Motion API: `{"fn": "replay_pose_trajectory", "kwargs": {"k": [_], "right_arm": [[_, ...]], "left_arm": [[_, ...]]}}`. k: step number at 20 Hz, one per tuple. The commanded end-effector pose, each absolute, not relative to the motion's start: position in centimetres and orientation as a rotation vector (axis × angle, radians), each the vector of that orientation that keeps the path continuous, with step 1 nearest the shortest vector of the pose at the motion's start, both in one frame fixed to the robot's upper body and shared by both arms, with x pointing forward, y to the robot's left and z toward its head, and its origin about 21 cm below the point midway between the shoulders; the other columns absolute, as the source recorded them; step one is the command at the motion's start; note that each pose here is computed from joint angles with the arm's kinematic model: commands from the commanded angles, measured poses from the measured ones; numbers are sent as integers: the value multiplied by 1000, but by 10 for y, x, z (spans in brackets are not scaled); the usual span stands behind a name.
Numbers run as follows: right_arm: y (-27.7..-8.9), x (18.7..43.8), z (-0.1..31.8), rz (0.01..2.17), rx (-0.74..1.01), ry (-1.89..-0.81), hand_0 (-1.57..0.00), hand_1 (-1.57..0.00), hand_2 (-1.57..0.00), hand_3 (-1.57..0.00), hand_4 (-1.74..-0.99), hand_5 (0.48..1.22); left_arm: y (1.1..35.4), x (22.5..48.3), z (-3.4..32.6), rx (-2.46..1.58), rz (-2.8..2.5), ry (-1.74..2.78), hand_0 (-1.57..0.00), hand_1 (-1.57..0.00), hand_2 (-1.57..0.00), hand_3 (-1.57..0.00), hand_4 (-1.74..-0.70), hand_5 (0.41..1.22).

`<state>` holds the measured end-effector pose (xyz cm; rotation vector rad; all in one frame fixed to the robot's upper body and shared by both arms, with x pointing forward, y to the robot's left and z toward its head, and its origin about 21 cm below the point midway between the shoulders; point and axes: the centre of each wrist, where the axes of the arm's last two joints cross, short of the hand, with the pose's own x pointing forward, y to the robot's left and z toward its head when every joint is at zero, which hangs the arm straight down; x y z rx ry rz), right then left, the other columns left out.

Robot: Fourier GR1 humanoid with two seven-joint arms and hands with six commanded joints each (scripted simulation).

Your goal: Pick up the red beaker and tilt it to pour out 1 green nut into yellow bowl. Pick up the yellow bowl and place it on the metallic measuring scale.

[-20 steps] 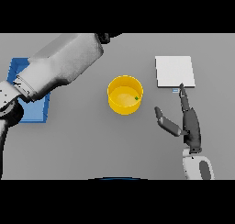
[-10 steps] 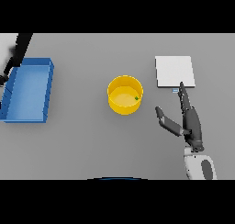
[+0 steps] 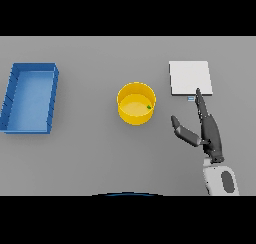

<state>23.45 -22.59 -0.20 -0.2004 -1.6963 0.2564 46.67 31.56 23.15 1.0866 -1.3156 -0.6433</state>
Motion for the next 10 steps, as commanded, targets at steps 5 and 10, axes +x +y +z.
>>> {"fn": "replay_pose_trajectory", "kwargs": {"k": [5, 10], "right_arm": [[-222, 234, 2, 297, -202, -1707, 1, 1, 1, 1, -1206, 653], [-219, 229, -3, 286, -197, -1702, 1, 1, 1, 1, -1218, 664]], "left_arm": [[331, 426, 171, 1029, -424, -1230, -1571, -1571, -1571, -1450, -1741, 1221], [332, 385, 126, 980, -343, -1171, -1571, -1571, -1571, -1450, -1741, 1221]]}}
